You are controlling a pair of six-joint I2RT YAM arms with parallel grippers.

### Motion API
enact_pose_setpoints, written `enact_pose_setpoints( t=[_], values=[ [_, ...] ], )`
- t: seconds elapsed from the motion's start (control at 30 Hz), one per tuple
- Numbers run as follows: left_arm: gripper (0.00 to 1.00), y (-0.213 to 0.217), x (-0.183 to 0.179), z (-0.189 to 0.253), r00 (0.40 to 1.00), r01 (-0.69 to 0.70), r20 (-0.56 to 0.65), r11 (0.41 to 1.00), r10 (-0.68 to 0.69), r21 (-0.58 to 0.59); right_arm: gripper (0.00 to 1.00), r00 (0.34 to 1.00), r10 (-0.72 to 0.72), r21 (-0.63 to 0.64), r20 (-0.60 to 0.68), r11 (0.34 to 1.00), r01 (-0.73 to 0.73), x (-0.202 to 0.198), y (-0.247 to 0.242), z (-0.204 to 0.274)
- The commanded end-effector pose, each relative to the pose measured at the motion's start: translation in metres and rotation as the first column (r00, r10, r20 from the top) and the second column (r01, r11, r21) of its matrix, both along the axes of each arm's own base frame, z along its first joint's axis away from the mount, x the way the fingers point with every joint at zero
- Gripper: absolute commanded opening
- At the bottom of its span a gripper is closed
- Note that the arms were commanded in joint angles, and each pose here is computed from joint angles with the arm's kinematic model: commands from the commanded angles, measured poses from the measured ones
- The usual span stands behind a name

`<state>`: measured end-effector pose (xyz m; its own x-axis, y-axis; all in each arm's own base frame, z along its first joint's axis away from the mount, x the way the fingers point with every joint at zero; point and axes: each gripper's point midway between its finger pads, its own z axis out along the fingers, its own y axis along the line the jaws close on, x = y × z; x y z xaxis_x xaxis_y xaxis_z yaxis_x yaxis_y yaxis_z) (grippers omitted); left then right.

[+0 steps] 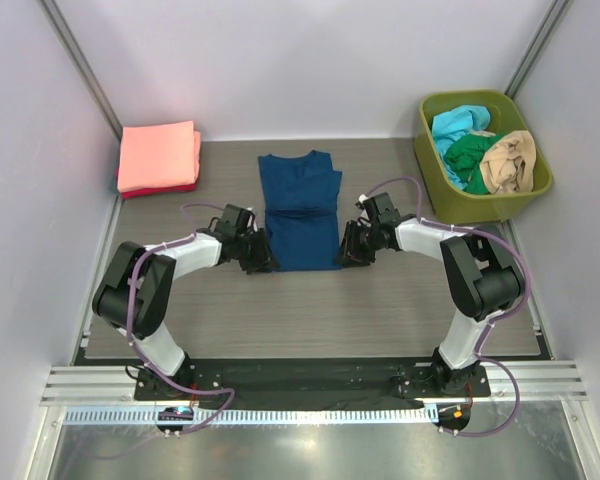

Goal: Fold and stack the t-shirts
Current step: Fold the tshirt

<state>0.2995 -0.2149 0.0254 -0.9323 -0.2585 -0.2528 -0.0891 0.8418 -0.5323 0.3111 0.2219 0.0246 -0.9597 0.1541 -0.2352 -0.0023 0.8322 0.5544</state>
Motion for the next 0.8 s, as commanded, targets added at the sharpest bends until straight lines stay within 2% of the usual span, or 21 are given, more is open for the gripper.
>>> enact_pose_setpoints(
  t=[0.0,0.03,0.1,0.13,0.23,0.33,0.5,0.63,0.67,0.7,0.77],
  values=[
    [0.33,0.003,-0.004,-0.019,1.000,-0.014,-0.012,1.000,0.014,0.024,0.35,1.000,0.001,-0.022,-0.028,1.000,-0.002,-0.010,-0.003,-0.013],
    [0.26,0.003,-0.004,-0.018,1.000,-0.014,-0.007,1.000,0.014,0.020,0.31,1.000,0.001,-0.024,-0.023,1.000,-0.002,-0.010,-0.003,-0.012],
    [0.20,0.001,-0.002,-0.016,1.000,-0.012,0.000,1.000,0.012,0.014,0.25,1.000,-0.001,-0.022,-0.022,1.000,0.001,-0.010,-0.003,-0.012],
    [0.12,-0.001,-0.001,-0.014,1.000,-0.011,0.005,1.000,0.011,0.009,0.17,1.000,-0.004,-0.018,-0.015,1.000,0.003,-0.010,-0.003,-0.010],
    [0.00,-0.007,-0.004,-0.005,1.000,0.001,0.020,1.000,-0.001,-0.008,0.03,1.000,-0.005,-0.008,0.003,1.000,0.005,-0.012,-0.003,-0.004],
    [0.00,-0.015,-0.015,0.010,0.999,0.017,0.035,0.999,-0.016,-0.028,0.01,0.999,-0.017,0.018,0.033,1.000,0.016,-0.016,-0.004,0.013],
    [0.00,-0.024,-0.048,0.038,0.998,0.037,0.053,0.999,-0.036,-0.014,0.01,0.998,-0.033,0.031,0.056,0.999,0.031,-0.044,-0.016,0.040],
    [0.00,-0.026,-0.086,0.068,0.996,0.043,0.084,0.999,-0.043,0.007,0.01,0.995,-0.037,0.014,0.091,0.999,0.036,-0.080,-0.031,0.067],
    [0.00,-0.029,-0.107,0.073,0.995,0.076,0.066,0.997,-0.077,0.019,0.01,0.994,-0.044,0.016,0.103,0.999,0.042,-0.088,-0.034,0.075],
    [0.00,-0.031,-0.114,0.093,0.994,0.060,0.095,0.998,-0.058,-0.019,0.01,0.991,-0.044,0.028,0.123,0.999,0.041,-0.105,-0.038,0.092],
    [0.00,-0.031,-0.137,0.108,0.991,0.077,0.111,0.997,-0.076,-0.007,0.01,0.988,-0.065,0.032,0.138,0.998,0.062,-0.122,-0.045,0.108]
  ],
)
